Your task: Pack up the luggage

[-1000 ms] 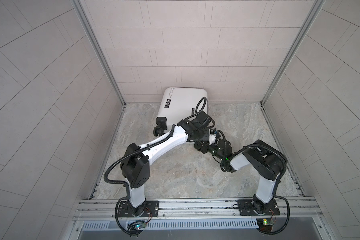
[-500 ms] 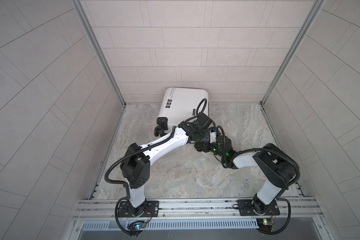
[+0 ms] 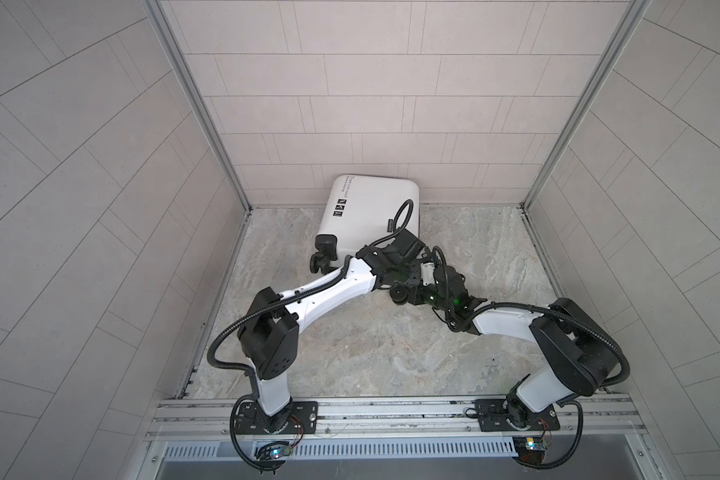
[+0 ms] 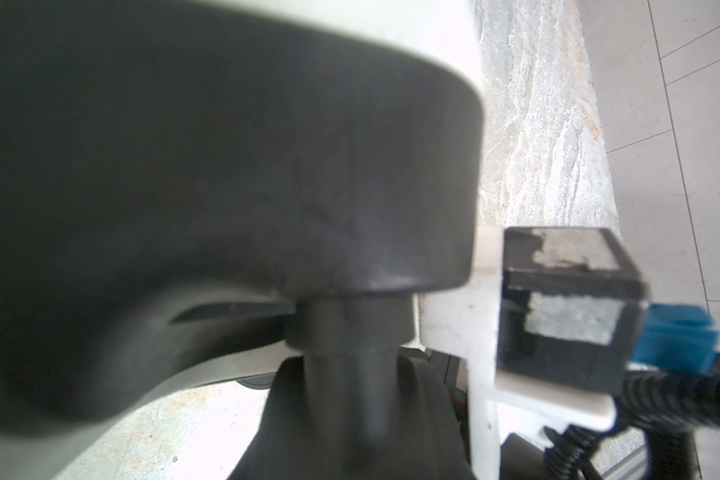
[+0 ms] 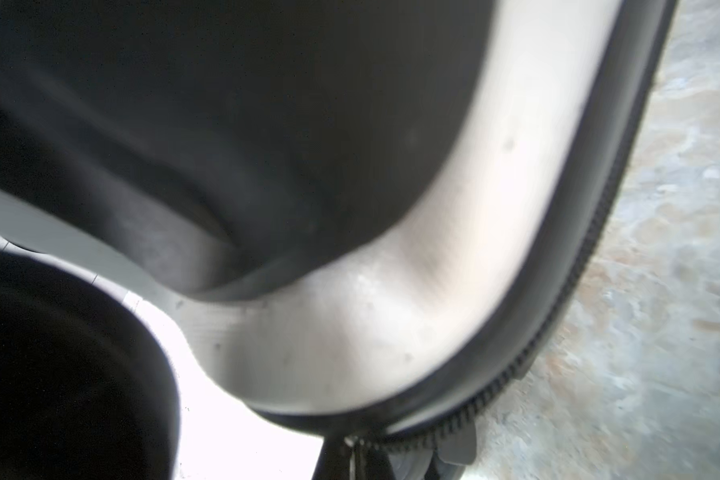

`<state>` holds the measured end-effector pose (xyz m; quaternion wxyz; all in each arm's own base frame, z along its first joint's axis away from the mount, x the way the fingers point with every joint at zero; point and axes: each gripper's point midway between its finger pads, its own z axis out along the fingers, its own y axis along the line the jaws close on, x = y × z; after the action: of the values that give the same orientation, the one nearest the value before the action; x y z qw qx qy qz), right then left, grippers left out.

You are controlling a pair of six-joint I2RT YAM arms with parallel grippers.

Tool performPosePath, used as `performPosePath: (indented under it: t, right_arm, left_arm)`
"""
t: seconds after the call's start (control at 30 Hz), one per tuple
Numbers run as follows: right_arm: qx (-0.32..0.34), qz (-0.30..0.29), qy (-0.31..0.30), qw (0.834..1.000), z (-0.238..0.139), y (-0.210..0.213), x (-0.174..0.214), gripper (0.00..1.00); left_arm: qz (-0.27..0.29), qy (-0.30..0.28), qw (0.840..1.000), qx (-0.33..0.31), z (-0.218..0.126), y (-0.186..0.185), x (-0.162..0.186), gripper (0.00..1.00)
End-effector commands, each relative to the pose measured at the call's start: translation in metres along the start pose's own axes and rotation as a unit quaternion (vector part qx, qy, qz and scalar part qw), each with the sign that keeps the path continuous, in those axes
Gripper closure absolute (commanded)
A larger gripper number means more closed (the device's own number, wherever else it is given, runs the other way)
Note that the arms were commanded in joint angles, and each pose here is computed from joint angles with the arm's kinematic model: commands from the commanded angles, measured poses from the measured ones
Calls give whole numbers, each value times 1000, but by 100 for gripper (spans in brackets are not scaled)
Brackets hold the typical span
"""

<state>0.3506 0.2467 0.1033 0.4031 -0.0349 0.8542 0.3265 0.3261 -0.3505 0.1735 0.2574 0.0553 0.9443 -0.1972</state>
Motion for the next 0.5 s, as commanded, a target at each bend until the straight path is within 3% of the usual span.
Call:
performPosePath:
  t: [0.0, 0.47]
  right_arm:
    - [126, 24, 30, 991, -9, -63, 22, 100]
    - [150, 29, 8, 988, -29, -80, 7, 100]
  left_arm:
    - [20, -72, 996, 52, -52, -25, -32, 100]
    - [19, -79, 996, 39, -59, -16, -29, 100]
